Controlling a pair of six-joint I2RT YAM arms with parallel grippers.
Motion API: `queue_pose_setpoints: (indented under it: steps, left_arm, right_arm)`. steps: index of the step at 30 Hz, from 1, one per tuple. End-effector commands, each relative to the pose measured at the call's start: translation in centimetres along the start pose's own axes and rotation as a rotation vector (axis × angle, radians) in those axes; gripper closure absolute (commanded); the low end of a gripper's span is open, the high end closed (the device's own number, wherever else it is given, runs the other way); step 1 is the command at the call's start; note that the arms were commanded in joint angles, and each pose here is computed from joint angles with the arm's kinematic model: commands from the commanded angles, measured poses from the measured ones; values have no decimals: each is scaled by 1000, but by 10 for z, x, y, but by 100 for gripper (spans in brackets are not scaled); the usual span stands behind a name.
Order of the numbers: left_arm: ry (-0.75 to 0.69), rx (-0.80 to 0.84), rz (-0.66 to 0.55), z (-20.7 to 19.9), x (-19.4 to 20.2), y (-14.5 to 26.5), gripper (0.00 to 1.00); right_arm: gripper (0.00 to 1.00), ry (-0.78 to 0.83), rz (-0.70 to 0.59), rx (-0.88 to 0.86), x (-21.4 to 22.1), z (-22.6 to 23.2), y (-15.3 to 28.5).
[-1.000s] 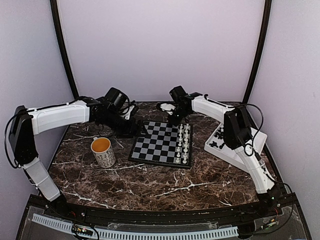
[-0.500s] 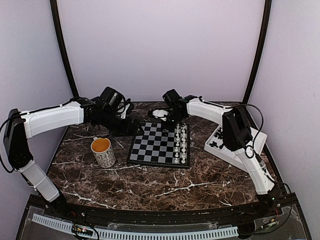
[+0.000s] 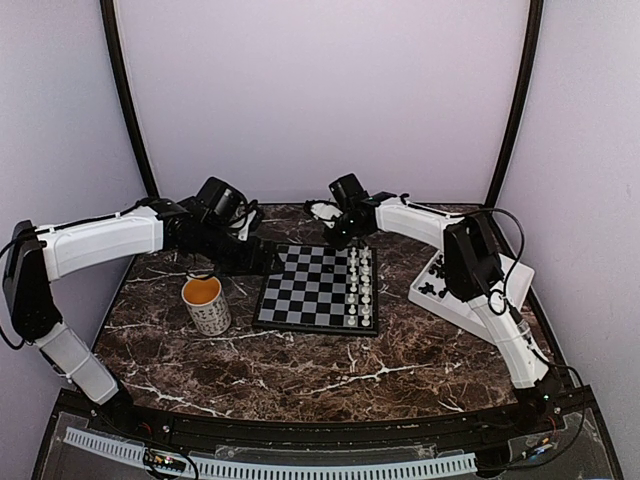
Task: Set up the chess pieces on the board
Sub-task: Move the chessboard to the center of the board.
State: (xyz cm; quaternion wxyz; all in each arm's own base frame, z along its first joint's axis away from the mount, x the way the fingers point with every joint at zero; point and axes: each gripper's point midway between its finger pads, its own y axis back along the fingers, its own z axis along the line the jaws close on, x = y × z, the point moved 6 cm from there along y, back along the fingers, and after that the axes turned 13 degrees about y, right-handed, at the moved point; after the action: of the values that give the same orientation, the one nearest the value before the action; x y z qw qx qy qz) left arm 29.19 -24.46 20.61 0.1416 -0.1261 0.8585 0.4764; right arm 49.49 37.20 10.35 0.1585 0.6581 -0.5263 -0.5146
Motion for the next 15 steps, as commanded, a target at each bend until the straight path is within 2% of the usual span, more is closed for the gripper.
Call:
queue_pose_setpoints:
  steps: [1,10,15]
  left_arm:
    - [-7,19,-35,-4,0,15,12]
    - [22,40,-46,-7,2,28,12]
    - [40,73,-51,-2,13,29,12]
  right_arm:
    - [100,-20,-52,101,-6,-17,-12]
    - [100,92,2,71,14,0,-40]
    - [100,220,28,-57,21,23,-45]
